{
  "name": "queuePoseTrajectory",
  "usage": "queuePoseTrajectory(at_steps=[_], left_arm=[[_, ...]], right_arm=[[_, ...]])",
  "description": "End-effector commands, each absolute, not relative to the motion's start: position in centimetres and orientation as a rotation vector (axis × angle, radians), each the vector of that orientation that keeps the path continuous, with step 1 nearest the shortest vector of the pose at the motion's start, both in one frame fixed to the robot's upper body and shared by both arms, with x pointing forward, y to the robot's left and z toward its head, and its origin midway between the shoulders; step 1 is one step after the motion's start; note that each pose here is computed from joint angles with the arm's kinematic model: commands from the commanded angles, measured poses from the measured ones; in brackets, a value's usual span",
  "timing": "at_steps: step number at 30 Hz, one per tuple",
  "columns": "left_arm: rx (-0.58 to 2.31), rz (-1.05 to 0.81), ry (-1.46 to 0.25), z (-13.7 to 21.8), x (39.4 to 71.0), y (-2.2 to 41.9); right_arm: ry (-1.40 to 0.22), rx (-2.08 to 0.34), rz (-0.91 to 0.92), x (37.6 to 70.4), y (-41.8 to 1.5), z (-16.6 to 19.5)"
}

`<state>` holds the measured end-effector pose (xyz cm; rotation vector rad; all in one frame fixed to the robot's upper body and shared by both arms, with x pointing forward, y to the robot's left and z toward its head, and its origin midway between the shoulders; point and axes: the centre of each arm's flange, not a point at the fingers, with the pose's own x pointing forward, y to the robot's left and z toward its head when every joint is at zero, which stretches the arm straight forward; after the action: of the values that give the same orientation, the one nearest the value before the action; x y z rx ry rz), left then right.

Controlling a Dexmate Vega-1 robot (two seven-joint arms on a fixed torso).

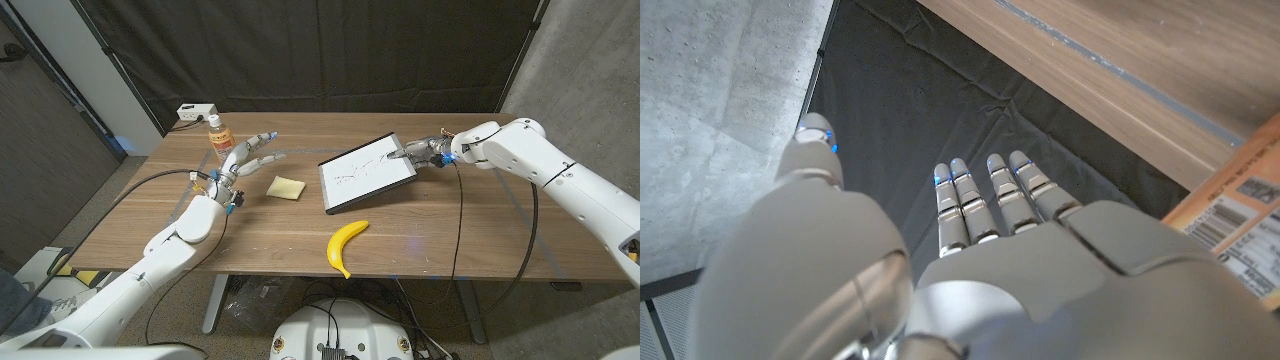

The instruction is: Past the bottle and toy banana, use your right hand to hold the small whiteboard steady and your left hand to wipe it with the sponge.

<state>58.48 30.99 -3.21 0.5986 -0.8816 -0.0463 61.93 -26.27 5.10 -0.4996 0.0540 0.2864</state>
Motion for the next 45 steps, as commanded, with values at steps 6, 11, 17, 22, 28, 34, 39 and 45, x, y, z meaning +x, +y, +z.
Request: queuePoseTrajectory(at_steps=[6, 11, 17, 22, 28, 34, 39, 45], left_arm=[[0.912, 0.051, -0.912, -0.9, 56.7, 32.2], [1.018, 0.054, -0.891, -0.5, 55.6, 32.5], [1.146, 0.035, -0.844, 0.3, 54.4, 33.1], [1.267, 0.038, -0.829, 0.7, 53.5, 32.9], [1.373, 0.015, -0.812, 1.3, 52.9, 32.6], [1.441, -0.009, -0.808, 1.9, 52.9, 31.9], [1.529, -0.025, -0.778, 2.6, 53.1, 31.1], [1.636, -0.037, -0.756, 4.0, 53.1, 30.0]], right_arm=[[0.056, -0.463, 0.264, 62.3, -26.1, 5.3], [0.064, -0.467, 0.272, 62.2, -25.8, 5.1], [0.061, -0.489, 0.265, 61.8, -25.8, 5.5], [0.053, -0.507, 0.269, 61.4, -25.5, 5.7], [0.063, -0.514, 0.281, 61.6, -25.4, 5.4], [0.068, -0.523, 0.288, 61.8, -25.3, 5.5], [0.076, -0.520, 0.292, 62.1, -25.2, 5.3], [0.083, -0.517, 0.292, 62.1, -25.4, 4.9]])
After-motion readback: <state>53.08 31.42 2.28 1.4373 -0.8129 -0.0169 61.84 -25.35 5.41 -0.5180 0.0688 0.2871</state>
